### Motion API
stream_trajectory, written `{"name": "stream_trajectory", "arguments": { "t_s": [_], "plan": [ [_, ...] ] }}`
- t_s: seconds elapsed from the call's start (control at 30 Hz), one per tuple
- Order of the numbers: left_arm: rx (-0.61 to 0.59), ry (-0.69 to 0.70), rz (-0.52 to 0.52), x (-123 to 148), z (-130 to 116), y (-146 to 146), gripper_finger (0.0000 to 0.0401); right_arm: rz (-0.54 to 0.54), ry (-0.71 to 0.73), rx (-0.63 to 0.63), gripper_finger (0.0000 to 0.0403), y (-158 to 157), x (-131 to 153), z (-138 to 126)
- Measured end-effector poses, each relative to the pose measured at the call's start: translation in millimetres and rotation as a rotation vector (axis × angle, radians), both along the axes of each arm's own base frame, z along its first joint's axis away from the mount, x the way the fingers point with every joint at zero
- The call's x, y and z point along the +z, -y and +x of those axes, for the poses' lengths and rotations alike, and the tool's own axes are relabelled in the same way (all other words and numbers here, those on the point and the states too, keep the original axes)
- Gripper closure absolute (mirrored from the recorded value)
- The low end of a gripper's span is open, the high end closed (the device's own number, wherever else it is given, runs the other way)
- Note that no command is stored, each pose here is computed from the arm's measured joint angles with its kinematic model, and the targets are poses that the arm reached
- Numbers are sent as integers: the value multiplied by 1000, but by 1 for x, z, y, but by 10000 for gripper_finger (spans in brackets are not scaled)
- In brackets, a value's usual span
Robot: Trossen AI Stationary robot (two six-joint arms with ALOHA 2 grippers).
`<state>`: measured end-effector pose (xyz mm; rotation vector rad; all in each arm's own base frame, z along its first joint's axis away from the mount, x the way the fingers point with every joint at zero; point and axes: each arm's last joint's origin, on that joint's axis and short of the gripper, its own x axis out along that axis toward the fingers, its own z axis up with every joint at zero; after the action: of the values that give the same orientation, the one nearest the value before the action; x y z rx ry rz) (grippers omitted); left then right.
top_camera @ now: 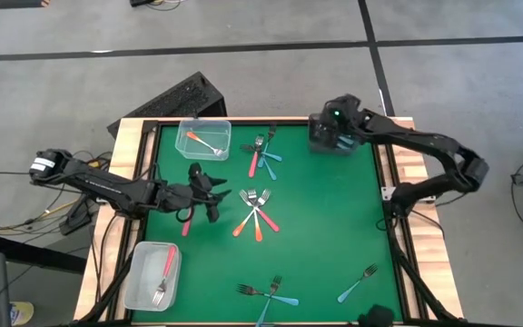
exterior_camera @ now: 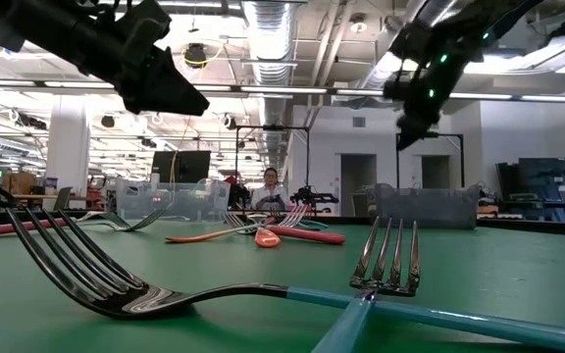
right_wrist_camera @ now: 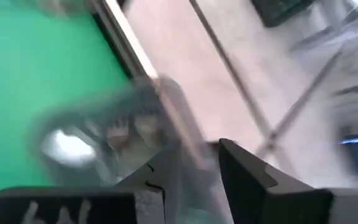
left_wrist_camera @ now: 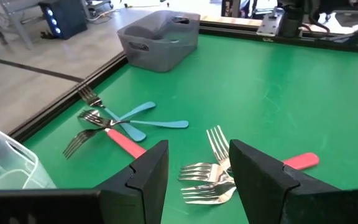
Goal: Sort silverware by color (type)
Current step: Put the orange fork into the transparent bin
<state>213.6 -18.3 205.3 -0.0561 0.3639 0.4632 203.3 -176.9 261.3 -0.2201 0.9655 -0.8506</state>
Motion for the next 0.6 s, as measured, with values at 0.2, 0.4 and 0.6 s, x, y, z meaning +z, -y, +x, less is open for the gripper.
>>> {"name": "stream_trajectory", "arguments": {
  "t_s": [0.2, 0.4, 0.6],
  "plan": [
    [15, 0, -46, -7, 5, -1, 244, 315, 430, 167, 281, -50, 8, 1],
    [4, -4, -38, -19, 19, 1, 244, 358, 605, 342, 290, -119, -8, 6],
    [11, 19, 17, -27, 32, -4, 244, 375, 716, 460, 290, -173, -25, 11]
  ]
}}
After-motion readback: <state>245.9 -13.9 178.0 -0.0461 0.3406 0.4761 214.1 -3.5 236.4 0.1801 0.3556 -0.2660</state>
